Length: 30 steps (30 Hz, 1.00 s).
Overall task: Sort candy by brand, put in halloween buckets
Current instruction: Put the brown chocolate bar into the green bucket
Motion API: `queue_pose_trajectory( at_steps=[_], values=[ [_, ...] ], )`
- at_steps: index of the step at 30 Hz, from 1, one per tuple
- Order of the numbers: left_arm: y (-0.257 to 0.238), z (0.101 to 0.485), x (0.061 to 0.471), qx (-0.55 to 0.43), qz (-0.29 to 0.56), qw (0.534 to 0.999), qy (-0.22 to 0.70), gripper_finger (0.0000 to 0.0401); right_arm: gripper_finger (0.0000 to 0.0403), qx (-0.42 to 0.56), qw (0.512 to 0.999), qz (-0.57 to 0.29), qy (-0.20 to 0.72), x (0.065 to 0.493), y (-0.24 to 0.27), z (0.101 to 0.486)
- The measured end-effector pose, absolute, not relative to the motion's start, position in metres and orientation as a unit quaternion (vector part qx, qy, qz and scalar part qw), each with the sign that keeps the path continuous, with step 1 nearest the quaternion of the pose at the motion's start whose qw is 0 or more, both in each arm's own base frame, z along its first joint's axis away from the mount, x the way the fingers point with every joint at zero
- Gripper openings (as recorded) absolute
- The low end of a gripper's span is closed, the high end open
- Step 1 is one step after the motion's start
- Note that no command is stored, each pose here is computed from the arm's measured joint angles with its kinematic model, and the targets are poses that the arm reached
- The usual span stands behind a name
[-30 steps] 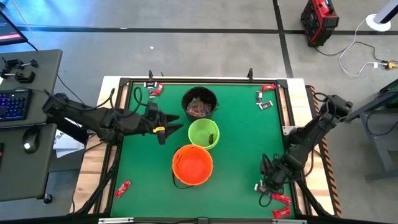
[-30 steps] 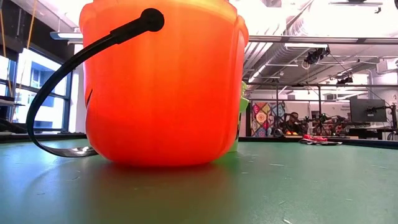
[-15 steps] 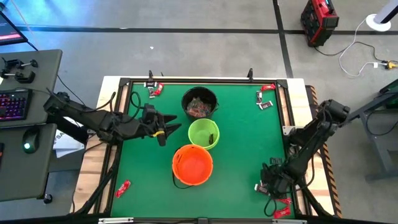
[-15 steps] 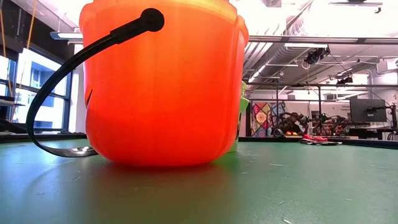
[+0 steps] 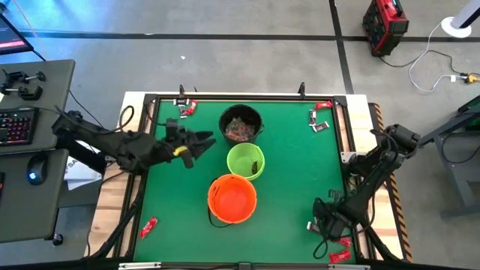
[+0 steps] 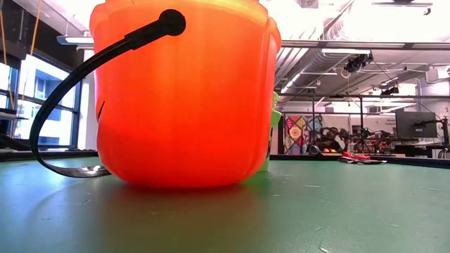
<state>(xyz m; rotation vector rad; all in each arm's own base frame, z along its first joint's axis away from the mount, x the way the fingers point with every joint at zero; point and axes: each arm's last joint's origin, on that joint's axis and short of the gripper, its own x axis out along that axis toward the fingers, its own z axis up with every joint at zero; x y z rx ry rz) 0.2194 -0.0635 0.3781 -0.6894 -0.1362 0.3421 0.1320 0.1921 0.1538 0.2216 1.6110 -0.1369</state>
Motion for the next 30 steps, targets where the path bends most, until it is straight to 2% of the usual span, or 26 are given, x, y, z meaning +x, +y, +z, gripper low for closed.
queue_pose_trajectory(
  at_steps=[1,3,8,11,16,20,25,30],
  values=[
    [-0.063,0.382,0.217,-0.339,0.16,0.924,-0.08,0.0246,0.0036,0.1,0.687,-0.059,0.718,0.134,0.195,0.158],
    [-0.062,0.393,0.211,-0.36,0.138,0.915,-0.116,0.0246,0.0013,0.093,0.687,-0.055,0.718,0.136,0.198,0.168],
    [-0.055,0.426,0.181,-0.377,0.06,0.9,-0.212,0.0246,0.0015,0.058,0.697,-0.065,0.711,0.146,0.203,0.208],
    [-0.051,0.437,0.163,-0.342,0.05,0.909,-0.234,0.0246,0.0005,0.039,0.734,-0.092,0.672,0.161,0.198,0.239],
    [-0.046,0.438,0.15,-0.292,0.073,0.927,-0.223,0.0246,0.0004,0.037,0.82,-0.156,0.55,0.205,0.175,0.276],
    [-0.047,0.429,0.155,-0.278,0.103,0.938,-0.183,0.0246,0.0003,0.03,0.864,-0.171,0.473,0.249,0.144,0.283],
    [-0.051,0.415,0.165,-0.307,0.121,0.934,-0.135,0.0246,0.0003,0.016,0.89,-0.178,0.419,0.291,0.095,0.281],
    [-0.055,0.408,0.172,-0.32,0.115,0.934,-0.109,0.0246,0.0003,0.015,0.898,-0.188,0.397,0.31,0.052,0.286]
  ],
)
